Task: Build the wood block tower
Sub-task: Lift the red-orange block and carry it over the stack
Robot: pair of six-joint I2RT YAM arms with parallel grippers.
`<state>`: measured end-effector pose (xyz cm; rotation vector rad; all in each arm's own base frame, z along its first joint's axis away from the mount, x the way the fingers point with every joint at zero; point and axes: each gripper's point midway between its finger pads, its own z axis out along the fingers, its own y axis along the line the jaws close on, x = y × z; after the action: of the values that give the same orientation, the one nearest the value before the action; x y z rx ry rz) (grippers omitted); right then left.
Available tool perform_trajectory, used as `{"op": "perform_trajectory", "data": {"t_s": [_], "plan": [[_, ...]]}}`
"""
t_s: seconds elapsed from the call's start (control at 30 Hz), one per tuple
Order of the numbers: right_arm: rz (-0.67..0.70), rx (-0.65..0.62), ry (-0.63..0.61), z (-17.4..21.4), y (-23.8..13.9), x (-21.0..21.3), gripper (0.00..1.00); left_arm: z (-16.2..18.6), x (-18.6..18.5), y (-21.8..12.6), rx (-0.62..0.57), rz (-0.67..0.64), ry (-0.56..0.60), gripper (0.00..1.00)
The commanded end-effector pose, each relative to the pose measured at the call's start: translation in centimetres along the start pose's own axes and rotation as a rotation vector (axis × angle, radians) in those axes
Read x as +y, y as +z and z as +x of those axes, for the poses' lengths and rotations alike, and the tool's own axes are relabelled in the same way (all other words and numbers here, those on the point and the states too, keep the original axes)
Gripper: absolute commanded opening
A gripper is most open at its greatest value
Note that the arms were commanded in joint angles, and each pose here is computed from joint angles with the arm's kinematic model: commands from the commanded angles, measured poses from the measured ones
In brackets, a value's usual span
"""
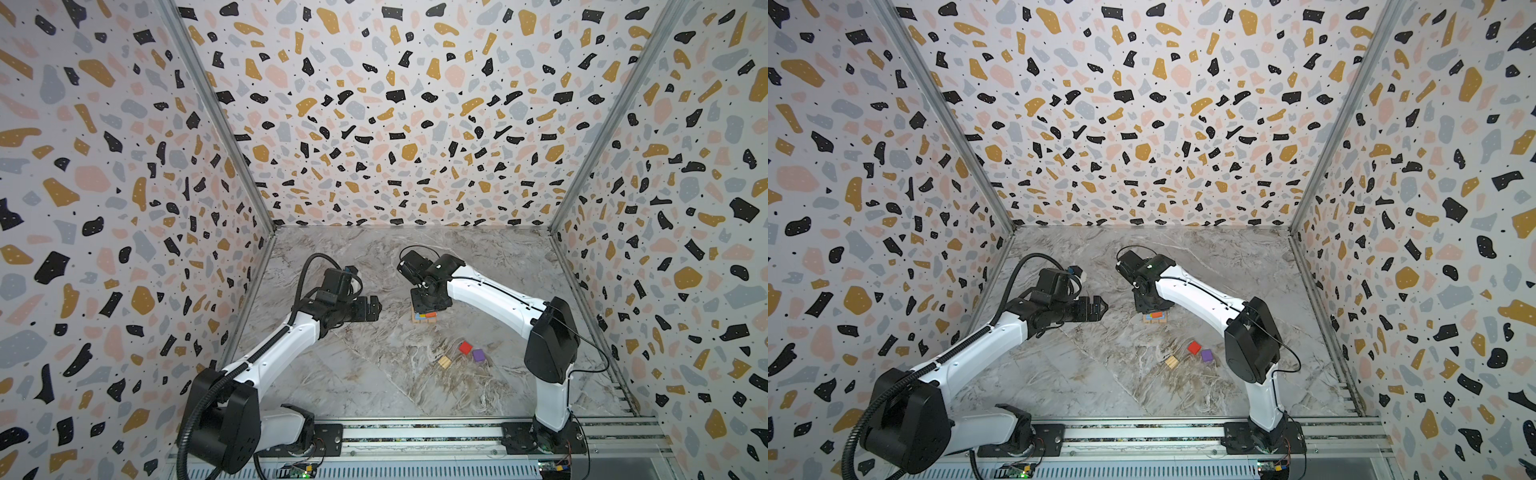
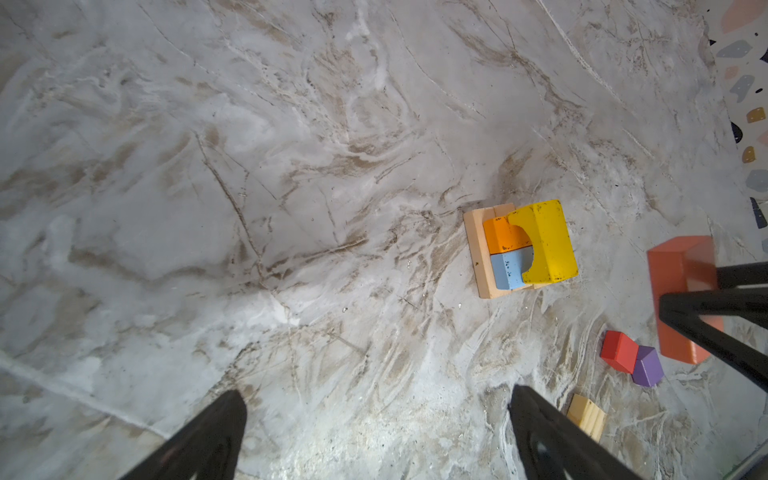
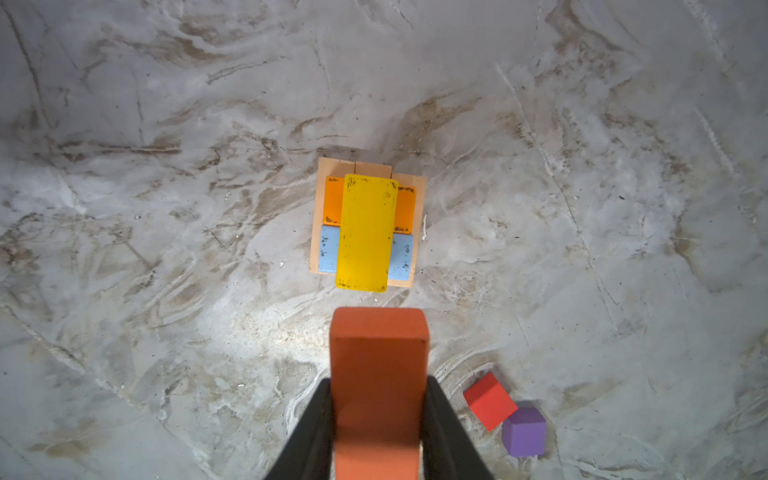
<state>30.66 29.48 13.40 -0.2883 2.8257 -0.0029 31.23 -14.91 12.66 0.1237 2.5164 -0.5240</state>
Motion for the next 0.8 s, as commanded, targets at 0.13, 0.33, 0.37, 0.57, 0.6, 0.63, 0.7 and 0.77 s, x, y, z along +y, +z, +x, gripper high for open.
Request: {"op": "perform_trajectory", "data": {"t_s": [0.13, 0.33, 0.37, 0.57, 0.6, 0.63, 0.7, 0.77], "plan": [[-0.015, -0.010, 0.012, -1.4, -0.8, -0.1, 0.30, -0.7, 0.0, -0.3, -0.031, 0.010, 0.018, 1.00], [-0.013, 0.010, 0.021, -1.8, 0.2, -0.4, 0.30, -0.8, 0.0, -0.3, -0.034, 0.012, 0.017, 1.00], [-0.013, 0.010, 0.022, -1.9, 0.3, -0.3, 0.30, -0.8, 0.0, -0.3, -0.034, 0.012, 0.016, 1.00], [-0.023, 0.007, 0.029, -2.5, 0.8, 0.0, 0.30, -0.9, 0.0, -0.3, -0.034, 0.014, 0.015, 1.00], [-0.024, 0.010, 0.029, -2.6, 0.9, 0.1, 0.30, -0.8, 0.0, -0.3, -0.033, 0.015, 0.015, 1.00], [-0.025, 0.010, 0.028, -2.7, 0.9, 0.1, 0.30, -0.8, 0.0, -0.3, -0.033, 0.015, 0.014, 1.00], [-0.023, 0.011, 0.028, -2.9, 1.0, 0.2, 0.30, -0.8, 0.0, -0.3, -0.034, 0.017, 0.014, 1.00], [-0.023, 0.009, 0.030, -3.1, 1.2, 0.2, 0.30, -0.8, 0.0, -0.4, -0.036, 0.018, 0.013, 1.00]]}}
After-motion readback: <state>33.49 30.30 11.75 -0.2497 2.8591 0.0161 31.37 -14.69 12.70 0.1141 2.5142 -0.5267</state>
